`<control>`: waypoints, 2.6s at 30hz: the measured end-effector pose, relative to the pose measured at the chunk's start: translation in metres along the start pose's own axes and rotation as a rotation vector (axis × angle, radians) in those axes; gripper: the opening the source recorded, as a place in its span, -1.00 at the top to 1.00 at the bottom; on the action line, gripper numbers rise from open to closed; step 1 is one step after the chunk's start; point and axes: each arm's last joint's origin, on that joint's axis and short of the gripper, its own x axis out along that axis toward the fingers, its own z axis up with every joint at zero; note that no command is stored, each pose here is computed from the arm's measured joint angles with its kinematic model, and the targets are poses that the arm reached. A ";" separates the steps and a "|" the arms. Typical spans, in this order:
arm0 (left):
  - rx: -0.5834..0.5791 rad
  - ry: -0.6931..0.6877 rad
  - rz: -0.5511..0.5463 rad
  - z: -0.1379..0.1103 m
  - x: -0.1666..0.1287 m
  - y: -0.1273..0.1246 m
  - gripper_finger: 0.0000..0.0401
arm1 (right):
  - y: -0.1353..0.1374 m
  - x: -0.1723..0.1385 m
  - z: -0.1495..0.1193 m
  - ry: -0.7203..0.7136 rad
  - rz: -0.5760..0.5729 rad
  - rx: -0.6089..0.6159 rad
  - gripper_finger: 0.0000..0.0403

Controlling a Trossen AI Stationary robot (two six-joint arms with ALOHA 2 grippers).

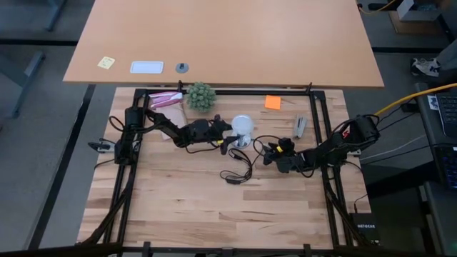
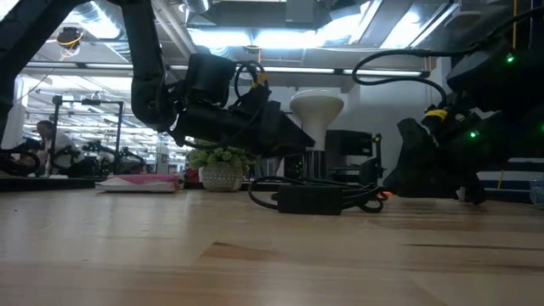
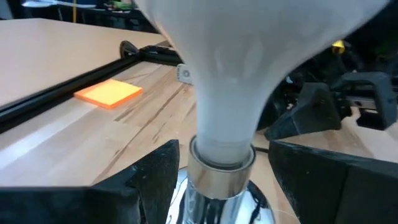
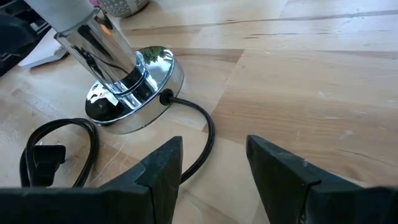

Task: Screw lightbulb
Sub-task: Remove the lightbulb from the lamp

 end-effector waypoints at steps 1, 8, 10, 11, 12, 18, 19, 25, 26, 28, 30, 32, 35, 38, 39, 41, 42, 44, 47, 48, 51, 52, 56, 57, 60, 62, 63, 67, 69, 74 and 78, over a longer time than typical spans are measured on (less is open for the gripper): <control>0.000 -0.002 0.009 0.000 0.000 0.001 -0.18 | 0.000 0.000 0.000 0.000 0.000 0.000 0.07; -0.054 -0.012 0.044 0.004 -0.001 0.007 -0.18 | 0.000 0.000 0.000 0.001 0.001 0.000 0.07; -0.095 -0.001 0.043 0.009 -0.003 0.006 -0.18 | 0.000 0.000 0.000 0.001 0.001 0.000 0.07; -0.107 0.010 0.039 0.012 -0.005 0.006 -0.18 | 0.000 0.000 0.000 0.001 0.001 0.000 0.07; -0.111 0.033 0.034 0.014 -0.007 0.005 -0.18 | 0.000 0.000 0.000 0.001 0.001 0.000 0.07; -0.108 0.236 0.050 0.022 -0.024 0.004 -0.18 | 0.000 0.000 0.000 0.001 0.002 0.001 0.07; -0.109 0.259 0.051 0.024 -0.027 0.003 -0.18 | 0.001 0.000 0.000 0.000 0.003 0.002 0.07; 0.013 0.251 -0.022 0.045 -0.038 -0.007 -0.18 | 0.001 0.000 0.000 0.000 0.006 0.005 0.07; 0.028 0.231 -0.030 0.048 -0.038 -0.008 -0.18 | 0.001 0.000 0.000 0.000 0.006 0.005 0.07; 0.045 0.190 -0.039 0.052 -0.038 -0.010 -0.18 | 0.001 0.000 0.000 0.000 0.009 0.009 0.07; 0.026 0.094 -0.046 0.049 -0.040 -0.010 -0.18 | 0.002 0.000 0.001 0.001 0.016 0.015 0.07; -0.017 -0.030 -0.053 0.040 -0.047 -0.008 -0.18 | 0.003 0.000 0.001 -0.002 0.023 0.023 0.07; -0.101 -0.207 -0.058 0.025 -0.057 0.001 -0.18 | 0.003 0.000 0.001 -0.002 0.026 0.026 0.07; -0.185 -0.248 -0.044 0.009 -0.056 0.008 -0.18 | 0.003 0.000 0.001 -0.004 0.026 0.028 0.07; -0.205 -0.229 -0.040 0.003 -0.052 0.009 -0.18 | 0.003 0.000 0.001 -0.006 0.025 0.028 0.07; -0.214 -0.214 -0.056 -0.005 -0.039 0.007 -0.18 | 0.003 0.000 0.001 -0.008 0.026 0.030 0.07; -0.212 -0.214 -0.073 -0.008 -0.032 0.005 -0.18 | 0.003 0.000 0.001 -0.009 0.027 0.031 0.07; -0.208 -0.213 -0.112 -0.011 -0.021 0.001 -0.18 | 0.004 0.000 0.002 -0.009 0.032 0.034 0.07; -0.209 -0.169 -0.118 -0.016 -0.011 -0.002 -0.18 | 0.005 0.000 0.002 0.001 0.041 0.035 0.07; -0.209 -0.153 -0.117 -0.017 -0.010 -0.002 -0.18 | 0.005 0.000 0.001 0.005 0.044 0.033 0.07; -0.211 -0.117 -0.110 -0.019 -0.008 -0.003 -0.18 | 0.005 0.000 0.001 0.007 0.045 0.028 0.07; -0.211 -0.115 -0.110 -0.019 -0.007 -0.003 -0.18 | 0.005 0.000 0.001 0.008 0.046 0.022 0.07; -0.211 -0.110 -0.105 -0.019 -0.007 -0.002 -0.18 | 0.005 0.000 0.001 0.008 0.048 0.021 0.07; -0.209 -0.110 -0.104 -0.019 -0.007 -0.002 -0.18 | 0.005 0.000 0.001 0.008 0.048 0.021 0.07; -0.175 -0.115 -0.068 -0.019 -0.007 -0.001 -0.18 | 0.009 0.001 0.002 0.005 0.056 0.028 0.07; -0.176 -0.119 -0.035 -0.019 -0.007 0.000 -0.18 | 0.013 0.002 0.003 0.004 0.064 0.002 0.07; -0.179 -0.118 -0.019 -0.020 -0.007 0.001 -0.18 | 0.016 0.002 0.004 0.004 0.071 -0.017 0.07; -0.176 -0.137 -0.003 -0.017 -0.005 0.003 -0.18 | 0.028 0.004 0.007 0.003 0.100 -0.095 0.07; -0.154 -0.147 -0.038 -0.013 -0.002 0.003 -0.18 | 0.034 0.005 0.008 -0.004 0.111 -0.115 0.07; -0.075 -0.135 -0.094 -0.007 0.010 0.001 -0.18 | 0.038 0.006 0.010 -0.011 0.117 -0.144 0.07; -0.074 -0.075 -0.085 -0.007 0.019 0.002 -0.18 | 0.038 0.006 0.010 -0.011 0.117 -0.144 0.07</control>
